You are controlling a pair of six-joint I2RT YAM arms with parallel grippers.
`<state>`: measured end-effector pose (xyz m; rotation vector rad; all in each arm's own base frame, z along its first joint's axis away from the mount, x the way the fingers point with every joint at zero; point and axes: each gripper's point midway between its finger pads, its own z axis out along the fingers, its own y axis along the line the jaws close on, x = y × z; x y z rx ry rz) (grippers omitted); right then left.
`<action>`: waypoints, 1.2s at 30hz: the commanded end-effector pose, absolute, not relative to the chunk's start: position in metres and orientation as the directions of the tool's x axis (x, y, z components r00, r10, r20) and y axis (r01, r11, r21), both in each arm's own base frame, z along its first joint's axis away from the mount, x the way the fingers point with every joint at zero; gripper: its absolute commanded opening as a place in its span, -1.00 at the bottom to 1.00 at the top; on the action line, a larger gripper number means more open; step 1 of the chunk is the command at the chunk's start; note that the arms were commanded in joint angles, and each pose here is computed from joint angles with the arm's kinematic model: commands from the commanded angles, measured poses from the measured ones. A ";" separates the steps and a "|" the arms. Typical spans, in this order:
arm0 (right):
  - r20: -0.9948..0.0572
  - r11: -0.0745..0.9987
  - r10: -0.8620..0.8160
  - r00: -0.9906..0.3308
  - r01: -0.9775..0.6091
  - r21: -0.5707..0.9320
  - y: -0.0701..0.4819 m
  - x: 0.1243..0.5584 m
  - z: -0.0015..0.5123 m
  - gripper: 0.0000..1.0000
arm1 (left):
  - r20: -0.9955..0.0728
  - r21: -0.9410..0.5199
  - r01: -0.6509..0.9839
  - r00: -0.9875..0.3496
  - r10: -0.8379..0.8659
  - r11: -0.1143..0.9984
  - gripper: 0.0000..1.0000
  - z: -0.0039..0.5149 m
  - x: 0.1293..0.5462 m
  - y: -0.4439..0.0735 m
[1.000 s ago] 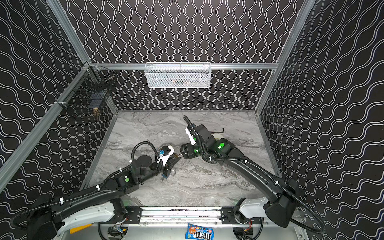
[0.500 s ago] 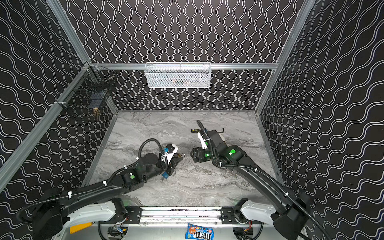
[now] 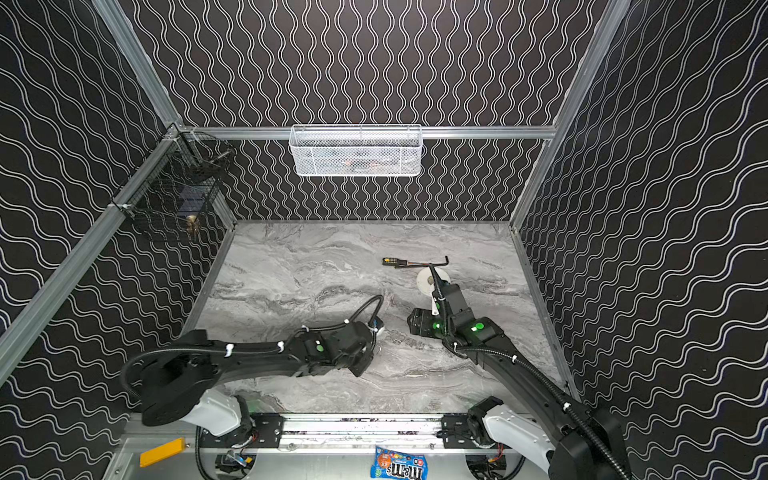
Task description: Unlock with the key
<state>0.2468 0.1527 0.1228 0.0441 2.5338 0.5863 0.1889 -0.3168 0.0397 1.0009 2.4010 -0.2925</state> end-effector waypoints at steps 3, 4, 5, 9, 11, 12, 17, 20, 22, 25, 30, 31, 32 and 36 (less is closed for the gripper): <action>-0.513 0.869 0.225 -0.828 -0.067 0.490 0.155 0.249 0.122 0.60 | -0.475 0.033 0.721 -0.598 0.646 0.692 -0.80 0.022 0.180 -0.317; -0.512 0.866 0.229 -0.828 -0.066 0.495 0.154 0.248 0.121 0.60 | -0.471 0.035 0.727 -0.594 0.652 0.686 -0.76 0.019 0.179 -0.318; -0.513 0.866 0.231 -0.827 -0.065 0.496 0.154 0.247 0.119 0.60 | -0.470 0.037 0.729 -0.591 0.655 0.684 -0.73 0.017 0.180 -0.319; -0.507 0.863 0.230 -0.831 -0.066 0.501 0.153 0.245 0.116 0.60 | -0.432 0.076 0.736 -0.584 0.687 0.673 -0.66 0.009 0.181 -0.315; -0.506 0.863 0.228 -0.832 -0.068 0.501 0.153 0.244 0.116 0.60 | -0.417 0.088 0.744 -0.576 0.703 0.662 -0.63 0.006 0.180 -0.315; -0.508 0.863 0.230 -0.830 -0.068 0.501 0.153 0.244 0.116 0.60 | -0.413 0.098 0.744 -0.573 0.707 0.661 -0.61 0.004 0.180 -0.314; -0.507 0.857 0.236 -0.829 -0.068 0.510 0.152 0.242 0.115 0.60 | -0.382 0.146 0.743 -0.567 0.730 0.654 -0.45 0.000 0.183 -0.307; -0.513 0.857 0.240 -0.824 -0.069 0.511 0.151 0.242 0.116 0.60 | -0.386 0.157 0.747 -0.556 0.736 0.647 -0.40 0.000 0.184 -0.307; -0.517 0.857 0.240 -0.822 -0.071 0.511 0.150 0.243 0.117 0.60 | -0.386 0.167 0.745 -0.553 0.738 0.645 -0.36 0.000 0.186 -0.307; -0.520 0.856 0.243 -0.819 -0.071 0.512 0.149 0.243 0.118 0.60 | -0.389 0.172 0.751 -0.543 0.744 0.638 -0.28 0.001 0.187 -0.309; -0.519 0.851 0.247 -0.818 -0.073 0.520 0.149 0.243 0.118 0.60 | -0.389 0.180 0.751 -0.538 0.748 0.635 -0.19 0.000 0.188 -0.310; -0.518 0.851 0.249 -0.818 -0.070 0.520 0.148 0.243 0.118 0.60 | -0.394 0.174 0.755 -0.535 0.747 0.632 -0.19 0.001 0.188 -0.312; -0.522 0.850 0.249 -0.816 -0.074 0.521 0.148 0.243 0.119 0.60 | -0.402 0.171 0.754 -0.534 0.744 0.634 -0.18 0.002 0.188 -0.313; -0.526 0.848 0.249 -0.813 -0.079 0.524 0.149 0.243 0.122 0.60 | -0.436 0.136 0.765 -0.524 0.732 0.629 -0.10 0.012 0.187 -0.322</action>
